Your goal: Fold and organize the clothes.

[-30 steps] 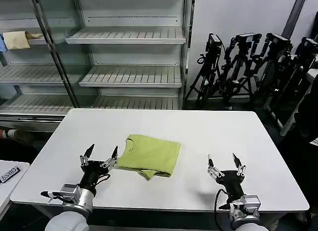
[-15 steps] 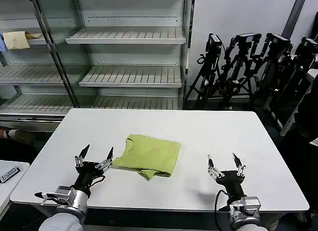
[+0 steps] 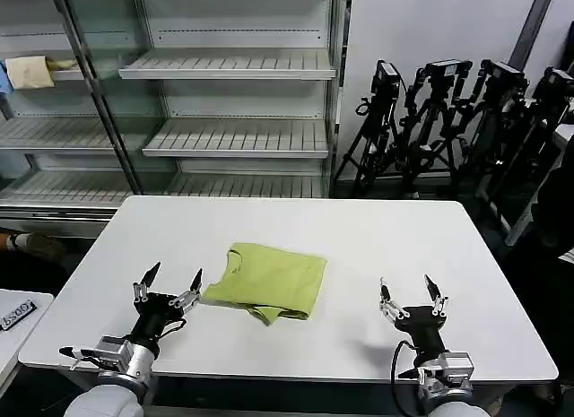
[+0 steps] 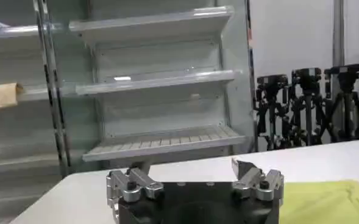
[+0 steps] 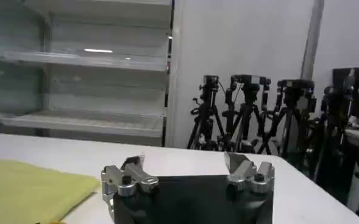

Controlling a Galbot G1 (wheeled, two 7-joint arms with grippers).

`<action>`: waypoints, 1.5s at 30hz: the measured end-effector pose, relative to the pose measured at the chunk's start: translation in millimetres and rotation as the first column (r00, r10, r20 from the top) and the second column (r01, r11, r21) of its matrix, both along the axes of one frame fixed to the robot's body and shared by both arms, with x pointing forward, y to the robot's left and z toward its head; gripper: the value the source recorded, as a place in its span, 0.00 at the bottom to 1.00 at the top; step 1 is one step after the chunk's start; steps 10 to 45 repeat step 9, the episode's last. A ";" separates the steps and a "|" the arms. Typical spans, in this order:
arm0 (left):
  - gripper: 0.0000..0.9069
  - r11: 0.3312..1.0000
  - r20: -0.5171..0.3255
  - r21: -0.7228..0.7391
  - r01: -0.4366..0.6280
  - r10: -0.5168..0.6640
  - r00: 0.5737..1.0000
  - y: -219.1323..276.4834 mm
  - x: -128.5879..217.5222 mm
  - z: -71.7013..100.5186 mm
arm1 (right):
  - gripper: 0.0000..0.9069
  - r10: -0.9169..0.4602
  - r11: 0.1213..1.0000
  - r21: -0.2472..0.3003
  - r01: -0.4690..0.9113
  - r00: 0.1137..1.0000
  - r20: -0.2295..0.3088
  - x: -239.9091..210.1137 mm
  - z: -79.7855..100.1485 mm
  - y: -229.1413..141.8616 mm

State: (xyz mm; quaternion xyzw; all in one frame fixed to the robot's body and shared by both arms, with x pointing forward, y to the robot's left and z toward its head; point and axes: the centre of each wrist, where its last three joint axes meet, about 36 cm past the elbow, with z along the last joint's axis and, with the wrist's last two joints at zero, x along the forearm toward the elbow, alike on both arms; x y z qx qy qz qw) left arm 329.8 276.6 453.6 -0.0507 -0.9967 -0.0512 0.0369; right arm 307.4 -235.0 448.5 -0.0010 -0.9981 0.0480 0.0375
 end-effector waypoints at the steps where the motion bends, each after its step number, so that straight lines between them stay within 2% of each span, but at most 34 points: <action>1: 1.00 1.000 0.000 0.001 0.000 0.000 1.000 0.7 0.4 0.0 | 1.00 -0.001 1.000 -0.002 0.001 1.000 0.001 0.3 0.2 -1.0; 9: 1.00 1.000 -0.004 0.002 0.002 -0.002 1.000 6.3 3.3 -0.2 | 1.00 -0.011 1.000 -0.017 0.011 1.000 0.003 0.7 2.0 -5.8; 45: 1.00 1.000 -0.004 0.002 0.002 -0.002 1.000 6.3 3.3 -0.2 | 1.00 -0.011 1.000 -0.017 0.011 1.000 0.003 0.7 2.0 -5.8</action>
